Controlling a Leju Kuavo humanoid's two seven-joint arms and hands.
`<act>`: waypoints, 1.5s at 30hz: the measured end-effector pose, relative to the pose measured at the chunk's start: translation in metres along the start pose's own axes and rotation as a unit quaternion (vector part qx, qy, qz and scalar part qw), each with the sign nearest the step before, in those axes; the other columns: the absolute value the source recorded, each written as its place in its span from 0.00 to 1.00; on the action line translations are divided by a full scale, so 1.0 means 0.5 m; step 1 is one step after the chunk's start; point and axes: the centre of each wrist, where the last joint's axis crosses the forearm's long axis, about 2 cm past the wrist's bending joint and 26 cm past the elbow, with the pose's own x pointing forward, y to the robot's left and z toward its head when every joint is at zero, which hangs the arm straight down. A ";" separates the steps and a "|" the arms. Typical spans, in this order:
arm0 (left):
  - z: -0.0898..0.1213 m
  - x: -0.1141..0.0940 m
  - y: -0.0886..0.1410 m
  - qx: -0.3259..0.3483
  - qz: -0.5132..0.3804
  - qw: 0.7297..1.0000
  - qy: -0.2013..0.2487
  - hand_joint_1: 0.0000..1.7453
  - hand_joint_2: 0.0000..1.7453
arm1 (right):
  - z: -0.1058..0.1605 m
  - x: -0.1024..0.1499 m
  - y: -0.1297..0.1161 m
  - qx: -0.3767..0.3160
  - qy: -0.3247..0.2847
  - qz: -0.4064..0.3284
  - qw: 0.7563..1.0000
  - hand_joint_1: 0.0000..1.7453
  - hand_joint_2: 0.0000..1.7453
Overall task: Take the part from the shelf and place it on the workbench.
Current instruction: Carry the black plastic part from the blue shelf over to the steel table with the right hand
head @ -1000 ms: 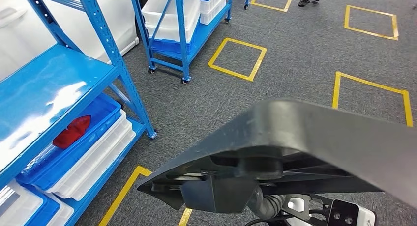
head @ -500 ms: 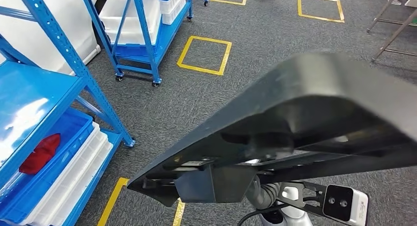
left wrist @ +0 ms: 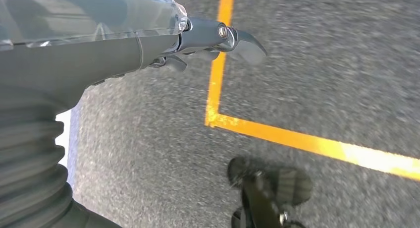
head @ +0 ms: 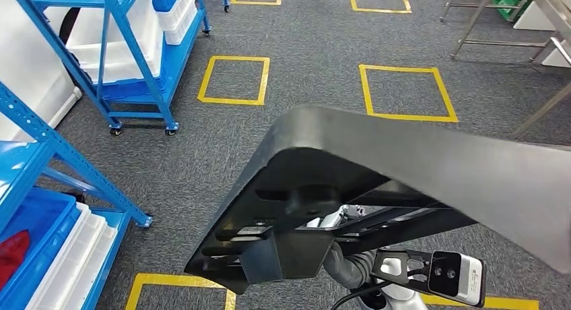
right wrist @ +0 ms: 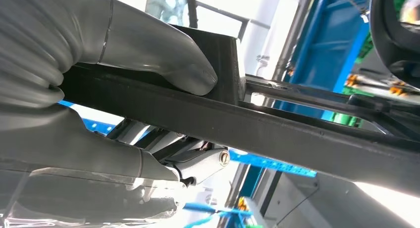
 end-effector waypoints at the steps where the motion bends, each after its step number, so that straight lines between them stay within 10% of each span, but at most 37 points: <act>1: 0.001 -0.001 -0.005 -0.003 0.000 1.000 0.000 0.00 1.00 | 0.005 0.000 0.002 -0.001 0.005 0.000 1.000 1.00 1.00; 45: -0.006 0.011 0.031 0.060 0.052 0.997 -0.013 0.00 1.00 | -0.005 -0.020 -0.032 -0.024 -0.007 -0.005 1.000 1.00 1.00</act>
